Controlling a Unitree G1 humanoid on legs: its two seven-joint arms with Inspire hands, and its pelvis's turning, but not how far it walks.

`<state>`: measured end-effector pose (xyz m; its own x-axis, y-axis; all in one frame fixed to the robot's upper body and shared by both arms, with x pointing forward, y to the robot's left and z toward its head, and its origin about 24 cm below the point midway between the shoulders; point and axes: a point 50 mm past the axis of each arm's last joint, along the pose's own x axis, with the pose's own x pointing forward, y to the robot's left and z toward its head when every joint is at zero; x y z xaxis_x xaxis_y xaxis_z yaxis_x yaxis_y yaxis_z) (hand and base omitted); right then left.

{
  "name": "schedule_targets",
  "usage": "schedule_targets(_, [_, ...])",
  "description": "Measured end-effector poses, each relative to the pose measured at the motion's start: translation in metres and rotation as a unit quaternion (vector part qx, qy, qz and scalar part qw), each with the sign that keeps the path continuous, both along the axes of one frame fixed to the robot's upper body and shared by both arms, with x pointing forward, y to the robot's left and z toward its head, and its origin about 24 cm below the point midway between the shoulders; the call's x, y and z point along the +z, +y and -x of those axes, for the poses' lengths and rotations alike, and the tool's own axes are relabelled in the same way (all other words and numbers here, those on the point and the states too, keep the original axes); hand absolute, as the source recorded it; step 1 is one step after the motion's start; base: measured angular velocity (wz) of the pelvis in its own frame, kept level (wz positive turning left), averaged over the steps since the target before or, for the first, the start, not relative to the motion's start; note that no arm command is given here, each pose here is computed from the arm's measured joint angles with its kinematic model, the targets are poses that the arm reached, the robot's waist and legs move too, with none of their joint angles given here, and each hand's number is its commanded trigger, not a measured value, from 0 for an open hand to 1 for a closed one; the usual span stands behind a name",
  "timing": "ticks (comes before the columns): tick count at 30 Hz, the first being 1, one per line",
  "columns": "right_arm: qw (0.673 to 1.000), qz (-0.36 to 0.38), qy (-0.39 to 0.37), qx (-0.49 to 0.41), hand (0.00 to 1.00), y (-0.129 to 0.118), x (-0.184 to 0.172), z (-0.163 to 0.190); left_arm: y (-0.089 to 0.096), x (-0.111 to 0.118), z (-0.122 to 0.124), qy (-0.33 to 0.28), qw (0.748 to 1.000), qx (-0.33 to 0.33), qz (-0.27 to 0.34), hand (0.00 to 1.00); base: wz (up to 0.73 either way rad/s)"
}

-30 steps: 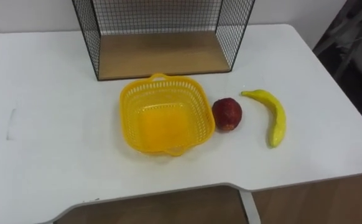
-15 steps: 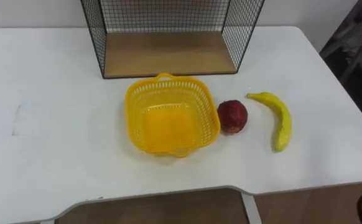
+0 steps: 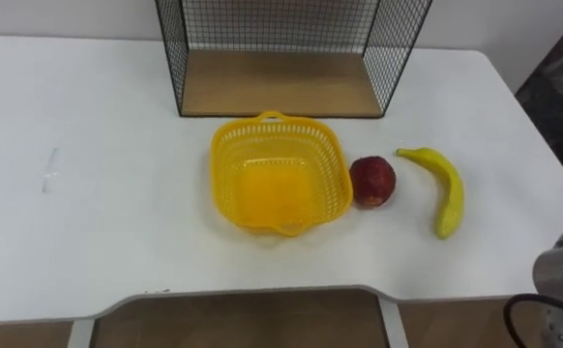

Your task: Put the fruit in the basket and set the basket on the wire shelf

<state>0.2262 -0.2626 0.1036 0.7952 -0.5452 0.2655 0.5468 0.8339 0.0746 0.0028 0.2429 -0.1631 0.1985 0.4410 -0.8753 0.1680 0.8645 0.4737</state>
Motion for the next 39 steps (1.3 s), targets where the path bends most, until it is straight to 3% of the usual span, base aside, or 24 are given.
schedule_targets(18, [0.978, 0.055, 0.075, 0.185, 0.00, 0.043, -0.023, -0.013, 0.002, 0.000, 0.004, 0.013, 1.000, 0.001, 0.002, 0.00, 0.00])
schedule_targets(39, [0.958, 0.054, 0.158, 0.233, 0.00, 0.046, -0.056, -0.009, -0.002, -0.001, -0.002, 0.014, 1.000, -0.019, 0.005, 0.00, 0.00])
